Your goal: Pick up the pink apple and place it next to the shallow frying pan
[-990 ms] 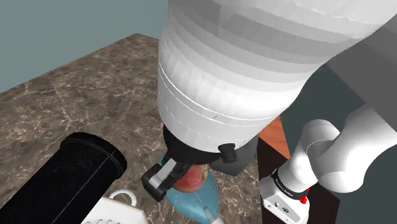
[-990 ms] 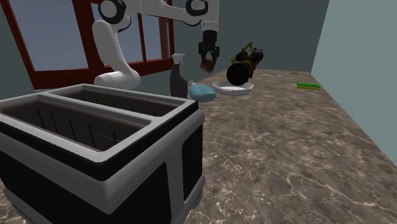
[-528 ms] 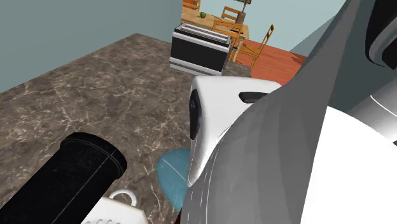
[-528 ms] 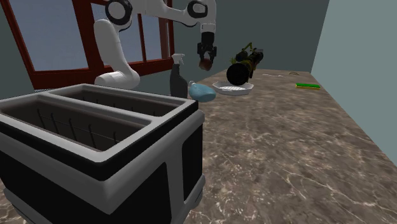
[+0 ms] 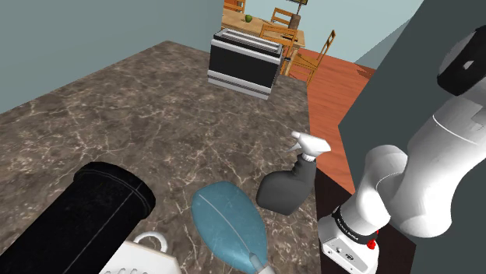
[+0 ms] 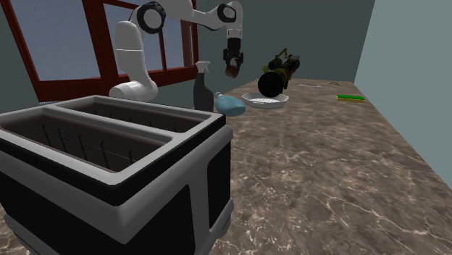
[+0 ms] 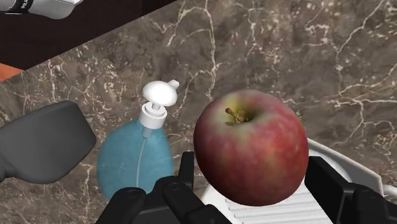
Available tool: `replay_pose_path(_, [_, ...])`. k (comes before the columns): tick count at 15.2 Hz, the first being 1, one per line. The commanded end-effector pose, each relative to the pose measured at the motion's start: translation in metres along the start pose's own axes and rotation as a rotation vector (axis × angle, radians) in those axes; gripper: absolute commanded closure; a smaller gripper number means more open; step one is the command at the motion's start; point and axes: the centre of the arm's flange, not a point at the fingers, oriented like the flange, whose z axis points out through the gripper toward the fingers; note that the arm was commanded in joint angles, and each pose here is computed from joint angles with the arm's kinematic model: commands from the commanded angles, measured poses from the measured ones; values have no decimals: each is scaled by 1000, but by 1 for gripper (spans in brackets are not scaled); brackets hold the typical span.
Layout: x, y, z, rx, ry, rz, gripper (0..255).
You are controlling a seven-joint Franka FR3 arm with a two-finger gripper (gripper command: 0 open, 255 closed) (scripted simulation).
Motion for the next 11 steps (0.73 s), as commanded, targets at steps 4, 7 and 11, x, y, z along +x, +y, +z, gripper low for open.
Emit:
replay_pose_path(4, [-48, -44, -17, 1, 0, 3, 255])
replay_pose_path(7, [-56, -51, -9, 1, 0, 3, 255])
replay_pose_path(11, [-59, -55, 12, 1, 0, 3, 255])
